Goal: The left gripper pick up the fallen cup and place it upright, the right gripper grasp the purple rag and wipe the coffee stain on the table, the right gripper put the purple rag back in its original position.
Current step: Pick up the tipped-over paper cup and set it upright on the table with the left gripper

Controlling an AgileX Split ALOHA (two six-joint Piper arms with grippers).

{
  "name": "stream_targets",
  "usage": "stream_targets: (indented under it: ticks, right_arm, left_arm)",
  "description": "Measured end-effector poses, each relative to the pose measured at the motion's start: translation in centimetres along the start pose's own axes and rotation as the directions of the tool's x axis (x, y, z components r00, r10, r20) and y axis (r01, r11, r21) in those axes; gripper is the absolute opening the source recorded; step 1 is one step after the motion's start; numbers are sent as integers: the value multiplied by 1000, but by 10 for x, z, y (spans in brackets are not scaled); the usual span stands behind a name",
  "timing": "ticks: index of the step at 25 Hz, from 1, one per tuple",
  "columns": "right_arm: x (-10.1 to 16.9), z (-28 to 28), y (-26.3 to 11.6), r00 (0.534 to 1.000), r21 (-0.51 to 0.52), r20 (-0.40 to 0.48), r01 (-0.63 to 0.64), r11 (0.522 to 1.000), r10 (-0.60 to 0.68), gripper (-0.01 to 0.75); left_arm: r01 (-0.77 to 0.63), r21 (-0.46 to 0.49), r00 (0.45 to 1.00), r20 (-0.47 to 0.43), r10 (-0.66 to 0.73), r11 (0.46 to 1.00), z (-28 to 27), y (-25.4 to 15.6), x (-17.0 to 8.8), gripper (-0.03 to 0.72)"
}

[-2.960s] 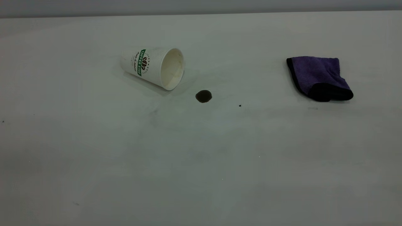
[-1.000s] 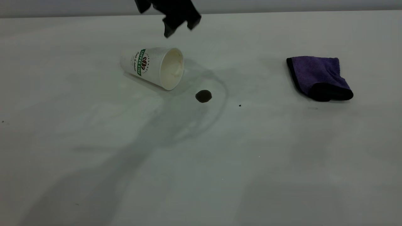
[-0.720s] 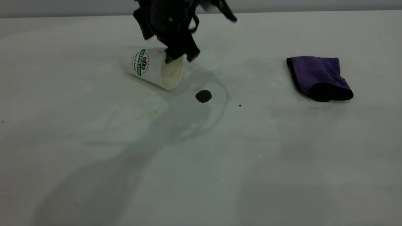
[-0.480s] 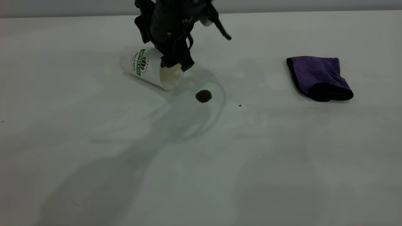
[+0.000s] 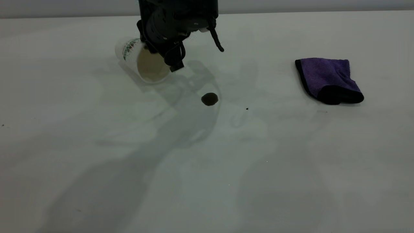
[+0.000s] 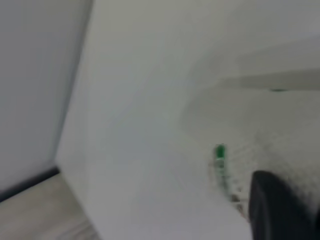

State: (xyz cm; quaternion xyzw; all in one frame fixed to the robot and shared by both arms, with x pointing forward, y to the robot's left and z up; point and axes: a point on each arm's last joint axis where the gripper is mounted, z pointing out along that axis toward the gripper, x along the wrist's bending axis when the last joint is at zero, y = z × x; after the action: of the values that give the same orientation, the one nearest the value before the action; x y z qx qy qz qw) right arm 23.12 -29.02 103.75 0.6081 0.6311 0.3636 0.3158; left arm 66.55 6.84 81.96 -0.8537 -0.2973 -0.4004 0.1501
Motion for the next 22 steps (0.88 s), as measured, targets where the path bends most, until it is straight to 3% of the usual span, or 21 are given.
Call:
stream_targets:
  ticks: [5, 10, 13, 16, 19, 22]
  right_arm:
    - [0, 0, 0, 1000, 0, 0, 0, 1000, 0, 555]
    - [0, 0, 0, 1000, 0, 0, 0, 1000, 0, 555]
    - [0, 0, 0, 1000, 0, -1, 0, 1000, 0, 555]
    - [0, 0, 0, 1000, 0, -1, 0, 1000, 0, 555]
    - [0, 0, 0, 1000, 0, -1, 0, 1000, 0, 555]
    - [0, 0, 0, 1000, 0, -1, 0, 1000, 0, 555]
  left_arm:
    - [119, -79, 993, 12, -118, 990, -37, 3, 51, 12]
    - [304, -112, 929, 254, -268, 946, -56, -12, 107, 12]
    - [408, -34, 826, 440, -352, 913, -41, -29, 124, 12]
    - [480, 56, 704, 571, -422, 875, -16, -47, 134, 12]
    - [544, 117, 591, 650, -478, 831, 3, -59, 140, 12]
    - [570, 160, 525, 684, -507, 806, 19, -65, 139, 14]
